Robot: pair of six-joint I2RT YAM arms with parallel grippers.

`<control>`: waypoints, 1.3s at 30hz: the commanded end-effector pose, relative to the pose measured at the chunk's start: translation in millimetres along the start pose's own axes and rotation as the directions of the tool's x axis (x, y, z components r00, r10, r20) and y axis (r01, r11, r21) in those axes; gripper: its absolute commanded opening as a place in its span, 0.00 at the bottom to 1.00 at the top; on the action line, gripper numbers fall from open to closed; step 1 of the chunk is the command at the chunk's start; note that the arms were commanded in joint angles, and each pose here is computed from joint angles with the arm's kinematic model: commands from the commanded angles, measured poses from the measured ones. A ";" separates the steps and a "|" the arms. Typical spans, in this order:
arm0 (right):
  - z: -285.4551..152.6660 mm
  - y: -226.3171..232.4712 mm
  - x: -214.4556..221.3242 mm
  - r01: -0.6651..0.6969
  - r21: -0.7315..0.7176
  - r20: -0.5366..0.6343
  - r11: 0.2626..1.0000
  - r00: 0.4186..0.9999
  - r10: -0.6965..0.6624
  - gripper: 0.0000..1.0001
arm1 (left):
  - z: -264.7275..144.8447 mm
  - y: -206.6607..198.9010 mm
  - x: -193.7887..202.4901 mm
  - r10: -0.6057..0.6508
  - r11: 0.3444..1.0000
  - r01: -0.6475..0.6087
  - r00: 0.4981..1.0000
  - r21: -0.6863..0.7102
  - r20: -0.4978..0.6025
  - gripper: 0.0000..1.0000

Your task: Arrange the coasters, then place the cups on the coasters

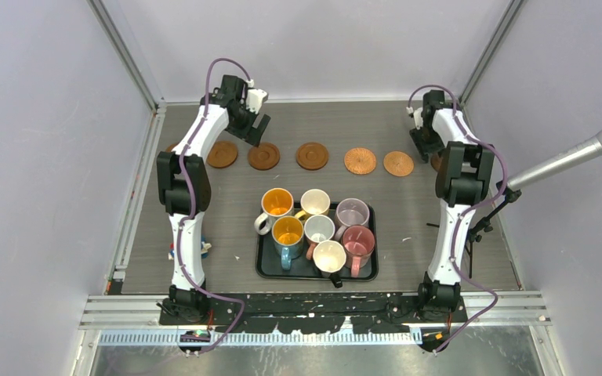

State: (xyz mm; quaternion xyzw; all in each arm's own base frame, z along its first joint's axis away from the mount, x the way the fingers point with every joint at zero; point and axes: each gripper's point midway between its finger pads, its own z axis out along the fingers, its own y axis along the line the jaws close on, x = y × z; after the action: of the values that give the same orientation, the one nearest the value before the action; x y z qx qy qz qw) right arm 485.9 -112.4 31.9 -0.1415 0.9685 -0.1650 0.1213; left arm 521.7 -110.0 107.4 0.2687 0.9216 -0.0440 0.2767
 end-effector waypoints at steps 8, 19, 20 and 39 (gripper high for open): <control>-78.6 55.1 -9.7 0.024 -0.191 0.131 0.981 0.991 0.002 0.54 | -27.7 3.3 -21.4 -0.009 1.000 0.010 0.998 -0.012 0.070 0.90; -87.1 121.6 30.8 -0.156 -0.287 0.005 0.945 0.986 0.165 0.51 | -31.1 3.7 -20.8 -0.021 0.999 0.023 0.997 -0.023 0.077 0.90; -86.4 128.7 31.4 -0.167 -0.305 0.001 0.938 0.984 0.176 0.51 | -31.5 3.5 -20.0 -0.021 0.999 0.023 0.997 -0.023 0.075 0.90; -41.1 129.2 1.4 -0.413 -0.184 -0.045 0.892 0.910 0.412 0.49 | -34.9 6.7 -13.1 -0.027 0.998 0.030 0.998 -0.052 0.059 0.90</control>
State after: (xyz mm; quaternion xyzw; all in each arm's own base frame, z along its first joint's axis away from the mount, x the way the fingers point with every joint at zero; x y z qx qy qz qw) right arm 419.6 27.8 20.5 0.0188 0.9936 -0.0312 0.1072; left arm 514.9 -107.0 105.3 0.2547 0.9280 -0.0410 0.2689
